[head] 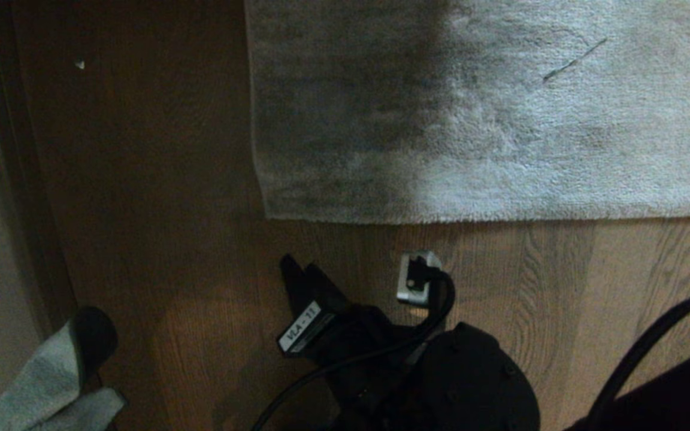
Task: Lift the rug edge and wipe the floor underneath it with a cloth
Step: Lay down the carpet
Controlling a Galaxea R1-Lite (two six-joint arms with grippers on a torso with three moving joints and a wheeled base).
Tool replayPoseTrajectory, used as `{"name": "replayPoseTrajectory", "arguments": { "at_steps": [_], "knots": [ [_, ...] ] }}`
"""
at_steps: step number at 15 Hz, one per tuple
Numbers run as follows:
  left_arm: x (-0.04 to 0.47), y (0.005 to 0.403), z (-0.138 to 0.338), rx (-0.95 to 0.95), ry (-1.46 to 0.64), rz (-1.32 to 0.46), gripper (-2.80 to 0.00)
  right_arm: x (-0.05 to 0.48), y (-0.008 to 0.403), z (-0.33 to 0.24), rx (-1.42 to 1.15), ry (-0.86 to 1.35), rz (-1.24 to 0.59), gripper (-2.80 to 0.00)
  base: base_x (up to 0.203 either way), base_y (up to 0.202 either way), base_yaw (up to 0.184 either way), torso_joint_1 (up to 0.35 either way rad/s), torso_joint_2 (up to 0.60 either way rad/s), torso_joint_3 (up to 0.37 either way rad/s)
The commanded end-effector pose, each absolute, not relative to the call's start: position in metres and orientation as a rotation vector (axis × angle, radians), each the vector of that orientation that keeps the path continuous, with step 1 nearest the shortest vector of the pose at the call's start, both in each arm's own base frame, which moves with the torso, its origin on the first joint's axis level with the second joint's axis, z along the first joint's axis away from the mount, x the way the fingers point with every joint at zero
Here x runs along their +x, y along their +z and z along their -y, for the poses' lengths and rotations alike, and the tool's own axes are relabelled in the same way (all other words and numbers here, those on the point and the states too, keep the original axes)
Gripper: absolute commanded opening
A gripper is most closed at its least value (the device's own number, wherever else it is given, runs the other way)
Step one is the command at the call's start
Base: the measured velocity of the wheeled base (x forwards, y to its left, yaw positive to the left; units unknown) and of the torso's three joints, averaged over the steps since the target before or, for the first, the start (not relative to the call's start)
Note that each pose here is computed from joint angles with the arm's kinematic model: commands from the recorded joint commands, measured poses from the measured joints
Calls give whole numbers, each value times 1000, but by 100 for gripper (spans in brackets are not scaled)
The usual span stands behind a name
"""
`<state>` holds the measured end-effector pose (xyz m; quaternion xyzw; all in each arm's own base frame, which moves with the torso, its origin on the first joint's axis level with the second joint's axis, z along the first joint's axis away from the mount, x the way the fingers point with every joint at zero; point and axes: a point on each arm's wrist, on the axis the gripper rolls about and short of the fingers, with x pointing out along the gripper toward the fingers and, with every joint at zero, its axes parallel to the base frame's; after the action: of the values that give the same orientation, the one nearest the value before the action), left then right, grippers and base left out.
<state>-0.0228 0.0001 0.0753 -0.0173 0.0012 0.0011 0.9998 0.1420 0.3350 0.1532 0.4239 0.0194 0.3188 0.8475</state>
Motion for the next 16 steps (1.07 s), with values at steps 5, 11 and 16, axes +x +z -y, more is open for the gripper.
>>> {"name": "replayPoseTrajectory", "arguments": {
  "at_steps": [5, 11, 16],
  "knots": [
    [-23, 75, 0, -35, 3, -3, -280, 174, 157, -275, 831, 520, 25, -280, 0, 0, 0, 0, 0, 0],
    [-23, 75, 0, -35, 3, -1, -280, 194, 159, -237, 651, 396, 13, -280, 0, 0, 0, 0, 0, 0],
    [-23, 75, 0, -35, 3, -1, -280, 208, 153, -218, 545, 300, -60, -280, 0, 0, 0, 0, 0, 0]
  ]
}}
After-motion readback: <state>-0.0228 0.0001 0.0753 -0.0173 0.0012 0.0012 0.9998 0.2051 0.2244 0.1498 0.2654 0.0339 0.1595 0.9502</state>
